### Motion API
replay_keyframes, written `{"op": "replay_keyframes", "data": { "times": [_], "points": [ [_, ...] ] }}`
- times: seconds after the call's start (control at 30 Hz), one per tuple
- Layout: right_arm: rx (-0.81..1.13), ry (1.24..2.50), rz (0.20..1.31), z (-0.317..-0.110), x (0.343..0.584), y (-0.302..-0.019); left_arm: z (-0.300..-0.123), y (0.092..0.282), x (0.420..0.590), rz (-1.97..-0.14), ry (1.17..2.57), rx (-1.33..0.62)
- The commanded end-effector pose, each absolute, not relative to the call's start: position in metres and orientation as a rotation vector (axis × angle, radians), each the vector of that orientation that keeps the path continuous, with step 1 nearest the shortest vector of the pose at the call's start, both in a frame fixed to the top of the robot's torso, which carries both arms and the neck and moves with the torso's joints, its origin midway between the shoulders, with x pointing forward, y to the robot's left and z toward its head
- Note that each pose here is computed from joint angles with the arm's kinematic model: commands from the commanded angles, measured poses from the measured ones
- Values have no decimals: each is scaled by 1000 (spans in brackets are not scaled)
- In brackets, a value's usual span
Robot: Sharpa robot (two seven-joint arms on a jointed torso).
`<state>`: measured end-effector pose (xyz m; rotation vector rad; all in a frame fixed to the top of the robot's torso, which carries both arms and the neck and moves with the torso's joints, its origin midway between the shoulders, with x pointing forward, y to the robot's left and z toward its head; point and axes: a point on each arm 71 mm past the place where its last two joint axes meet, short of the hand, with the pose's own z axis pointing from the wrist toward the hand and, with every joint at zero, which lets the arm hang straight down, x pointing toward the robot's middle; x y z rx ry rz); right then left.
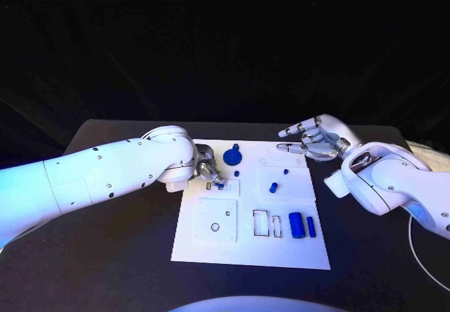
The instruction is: Assemble the parts on the task board
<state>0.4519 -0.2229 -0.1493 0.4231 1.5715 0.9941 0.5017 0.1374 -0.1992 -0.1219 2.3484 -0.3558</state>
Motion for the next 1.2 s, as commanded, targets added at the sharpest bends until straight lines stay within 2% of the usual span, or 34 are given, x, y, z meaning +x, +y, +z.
{"op": "replay_keyframes", "data": {
  "times": [0.03, 1.2],
  "points": [
    [408, 1579, 1013, -149, 451, -220, -203, 138, 500, -332, 2374, -89],
    [469, 1600, 1032, -151, 451, -222, -204, 132, 498, -332, 2396, -56]
  ]
}}
